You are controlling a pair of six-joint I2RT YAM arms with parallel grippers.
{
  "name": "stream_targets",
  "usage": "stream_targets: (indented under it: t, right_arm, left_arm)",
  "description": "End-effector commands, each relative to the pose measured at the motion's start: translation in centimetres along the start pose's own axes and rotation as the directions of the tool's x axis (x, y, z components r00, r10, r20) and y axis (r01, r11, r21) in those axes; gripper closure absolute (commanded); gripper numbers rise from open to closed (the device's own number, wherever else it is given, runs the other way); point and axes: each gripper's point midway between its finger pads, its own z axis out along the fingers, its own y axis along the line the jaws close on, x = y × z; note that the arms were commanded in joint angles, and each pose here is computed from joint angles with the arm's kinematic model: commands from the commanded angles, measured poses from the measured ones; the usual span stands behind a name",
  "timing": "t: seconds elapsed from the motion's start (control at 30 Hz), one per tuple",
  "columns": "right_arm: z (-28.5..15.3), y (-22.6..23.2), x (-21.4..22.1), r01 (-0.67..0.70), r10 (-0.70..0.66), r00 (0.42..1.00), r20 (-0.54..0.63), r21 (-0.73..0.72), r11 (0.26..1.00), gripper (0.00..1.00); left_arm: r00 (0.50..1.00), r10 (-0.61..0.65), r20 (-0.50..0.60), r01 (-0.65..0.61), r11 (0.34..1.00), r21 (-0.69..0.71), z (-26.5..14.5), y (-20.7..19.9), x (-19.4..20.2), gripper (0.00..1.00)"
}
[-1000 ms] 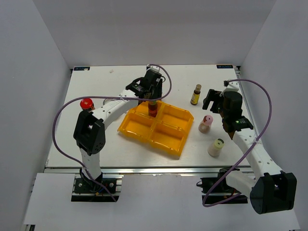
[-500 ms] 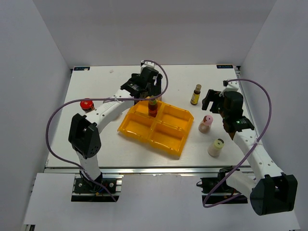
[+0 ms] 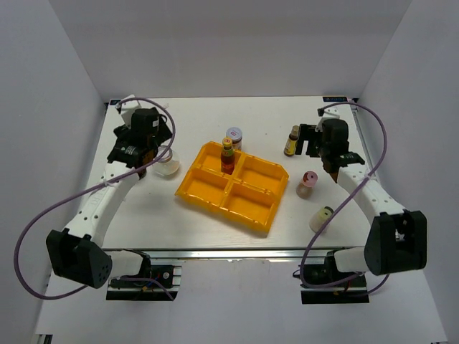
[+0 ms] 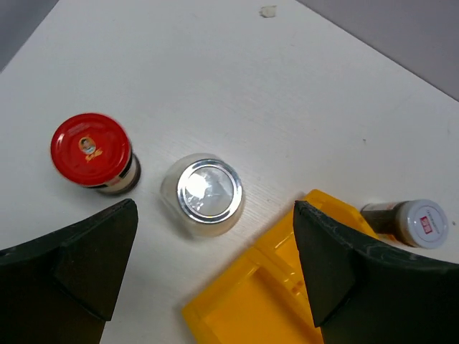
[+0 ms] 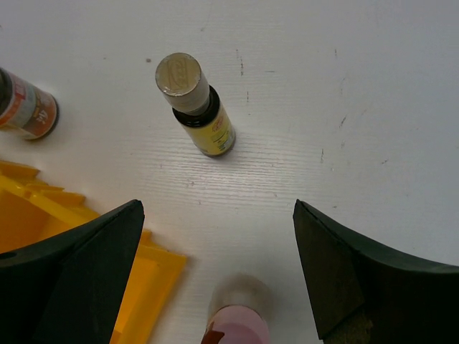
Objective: Organize the condiment bottles
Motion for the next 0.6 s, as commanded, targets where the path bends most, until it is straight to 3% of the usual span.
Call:
stream_targets:
  t: [0.0,0.33,0.57]
  right_arm:
    - [1.8,0.3,-2.5,0.053,-0.053,0.997,0.056,0.004,0.999,0.11]
    - [6.8,2.2,-4.3,0.181,-0.179,0.980,0.086,-0.023,0.983,0.11]
    - [9.6,2.3,-4.7,0.164,-0.163,0.986,0.026,-0.009,0.986,0.16]
  left_arm:
    - [0.998,-0.057,-0.028,0.057,0.998,-0.012,-0.1,1.6,1.7,0.02]
    - [0.996,-0.068,-0.051,0.066,0.997,-0.043,0.7,3.0,2.9,0.02]
    - [0.996,-0.069,-0.053,0.067,0.997,-0.049,1.0,3.4,3.0,0.02]
